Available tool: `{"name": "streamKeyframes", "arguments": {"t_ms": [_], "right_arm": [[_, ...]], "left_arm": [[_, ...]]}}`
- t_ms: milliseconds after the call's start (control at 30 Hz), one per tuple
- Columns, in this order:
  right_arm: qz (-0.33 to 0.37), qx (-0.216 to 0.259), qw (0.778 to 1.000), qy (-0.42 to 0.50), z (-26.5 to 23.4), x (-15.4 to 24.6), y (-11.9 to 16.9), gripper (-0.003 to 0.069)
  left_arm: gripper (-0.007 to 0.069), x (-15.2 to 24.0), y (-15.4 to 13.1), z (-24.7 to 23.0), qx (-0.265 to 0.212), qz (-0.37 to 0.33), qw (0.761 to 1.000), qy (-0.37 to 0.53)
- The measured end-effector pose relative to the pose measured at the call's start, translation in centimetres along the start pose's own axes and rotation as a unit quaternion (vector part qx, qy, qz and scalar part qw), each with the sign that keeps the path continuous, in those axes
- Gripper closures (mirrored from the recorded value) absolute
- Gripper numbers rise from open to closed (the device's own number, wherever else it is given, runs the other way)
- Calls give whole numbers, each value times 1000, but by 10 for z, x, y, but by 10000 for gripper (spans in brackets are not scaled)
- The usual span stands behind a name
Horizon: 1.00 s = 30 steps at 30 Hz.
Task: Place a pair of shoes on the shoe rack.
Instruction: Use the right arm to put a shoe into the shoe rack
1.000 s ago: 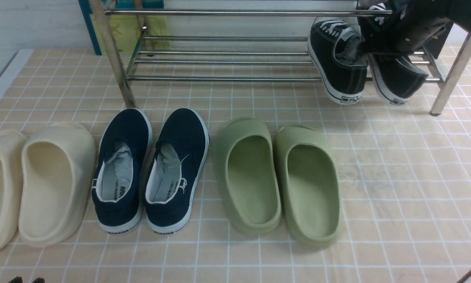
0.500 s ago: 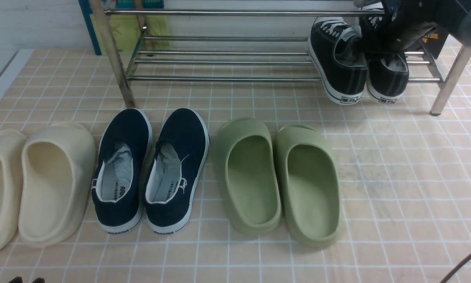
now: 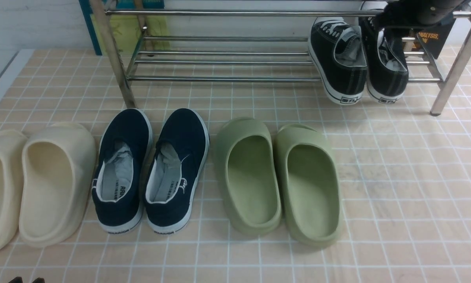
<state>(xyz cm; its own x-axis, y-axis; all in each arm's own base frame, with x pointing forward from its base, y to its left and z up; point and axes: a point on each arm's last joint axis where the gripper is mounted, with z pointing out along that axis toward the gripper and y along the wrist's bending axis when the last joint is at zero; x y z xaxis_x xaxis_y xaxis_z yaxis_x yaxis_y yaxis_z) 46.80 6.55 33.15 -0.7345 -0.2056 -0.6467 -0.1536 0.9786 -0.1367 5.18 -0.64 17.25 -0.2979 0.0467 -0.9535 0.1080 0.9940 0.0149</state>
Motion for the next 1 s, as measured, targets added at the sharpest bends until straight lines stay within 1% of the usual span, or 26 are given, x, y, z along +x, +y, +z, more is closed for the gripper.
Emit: {"name": "streamKeyframes", "arguments": {"t_ms": [67, 267, 400, 533, 567, 600, 633, 867, 1000], "right_arm": [[-6, -2, 1000, 25, 16, 13, 3, 263], [-33, -1, 999, 36, 47, 26, 7, 300], [-39, -4, 998, 41, 66, 32, 10, 374], [-42, -11, 997, 57, 74, 37, 13, 536], [-43, -12, 997, 57, 74, 37, 14, 556], [-47, -14, 997, 60, 74, 37, 14, 613], [-52, -14, 996, 65, 73, 36, 14, 648], [-66, -13, 993, 97, 66, 39, 12, 653], [-63, -16, 994, 92, 65, 37, 12, 645]], "left_arm": [[385, 0, 0, 0, 0, 0, 1000, 0], [385, 0, 0, 0, 0, 0, 1000, 0], [385, 0, 0, 0, 0, 0, 1000, 0], [385, 0, 0, 0, 0, 0, 1000, 0], [385, 0, 0, 0, 0, 0, 1000, 0], [385, 0, 0, 0, 0, 0, 1000, 0], [385, 0, 0, 0, 0, 0, 1000, 0], [385, 0, 0, 0, 0, 0, 1000, 0], [385, 0, 0, 0, 0, 0, 1000, 0]]}}
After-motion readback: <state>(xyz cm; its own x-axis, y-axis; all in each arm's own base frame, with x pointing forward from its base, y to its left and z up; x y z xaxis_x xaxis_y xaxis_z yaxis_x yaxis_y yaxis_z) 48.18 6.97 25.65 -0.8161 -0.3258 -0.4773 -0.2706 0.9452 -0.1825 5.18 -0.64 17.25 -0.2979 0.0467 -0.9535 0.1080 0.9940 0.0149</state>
